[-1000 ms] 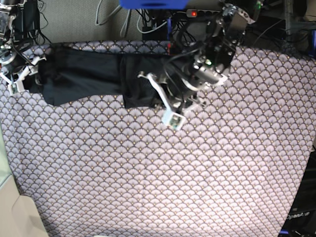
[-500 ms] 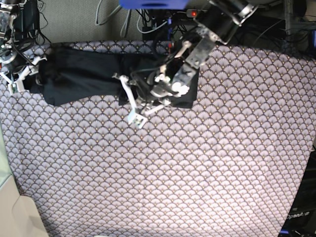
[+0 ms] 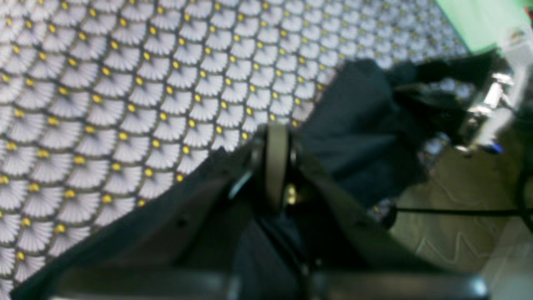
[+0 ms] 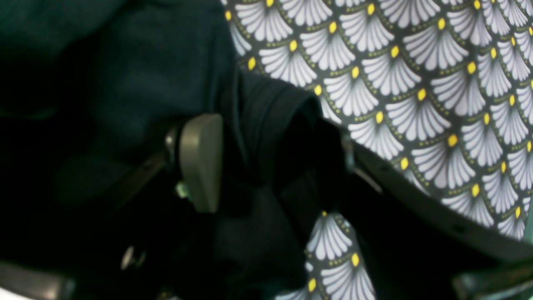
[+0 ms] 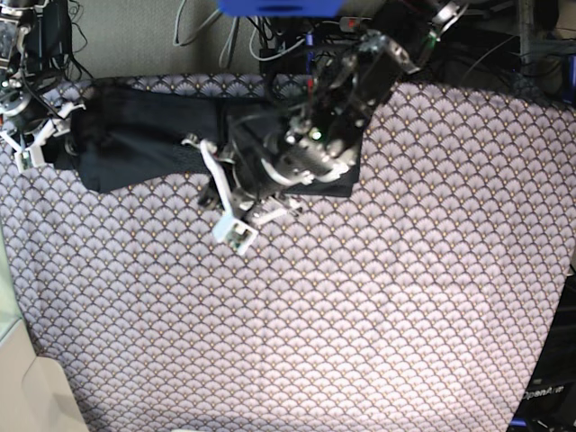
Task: Fold the T-shirt properly
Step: 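Raise the left gripper away from the folded shirt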
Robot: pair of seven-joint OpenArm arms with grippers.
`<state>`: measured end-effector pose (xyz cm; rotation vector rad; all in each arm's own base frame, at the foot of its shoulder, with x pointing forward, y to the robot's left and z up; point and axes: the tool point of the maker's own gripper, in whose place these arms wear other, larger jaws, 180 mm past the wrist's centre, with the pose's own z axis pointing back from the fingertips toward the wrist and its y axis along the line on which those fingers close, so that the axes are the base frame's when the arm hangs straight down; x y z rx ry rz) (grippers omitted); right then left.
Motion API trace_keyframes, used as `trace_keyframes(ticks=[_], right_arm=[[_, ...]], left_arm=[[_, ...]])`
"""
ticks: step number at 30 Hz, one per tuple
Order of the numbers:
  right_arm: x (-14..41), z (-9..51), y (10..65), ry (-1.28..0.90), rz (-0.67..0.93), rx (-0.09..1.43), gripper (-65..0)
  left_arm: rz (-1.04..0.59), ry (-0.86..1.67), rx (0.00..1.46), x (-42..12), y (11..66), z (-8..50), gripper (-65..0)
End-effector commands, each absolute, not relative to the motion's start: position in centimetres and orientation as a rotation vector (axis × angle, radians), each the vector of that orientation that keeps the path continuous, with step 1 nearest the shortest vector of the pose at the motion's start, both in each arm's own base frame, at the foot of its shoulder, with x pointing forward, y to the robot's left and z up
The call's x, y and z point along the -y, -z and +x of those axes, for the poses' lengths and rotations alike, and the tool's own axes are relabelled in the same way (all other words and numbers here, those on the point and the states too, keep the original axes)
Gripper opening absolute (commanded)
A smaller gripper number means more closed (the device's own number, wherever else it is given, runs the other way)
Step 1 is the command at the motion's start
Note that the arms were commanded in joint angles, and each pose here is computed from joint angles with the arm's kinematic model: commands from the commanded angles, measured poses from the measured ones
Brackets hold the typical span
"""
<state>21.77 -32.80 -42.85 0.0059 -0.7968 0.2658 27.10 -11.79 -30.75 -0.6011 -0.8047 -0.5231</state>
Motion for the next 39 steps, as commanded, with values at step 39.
trace_keyframes(ticks=[39], right_arm=[[34.4,22.7,40.7,-0.304,-0.057,0.819,-28.9]], left_arm=[[-0.352,0.488,0.490,-0.1,38.5,21.8,-65.0]])
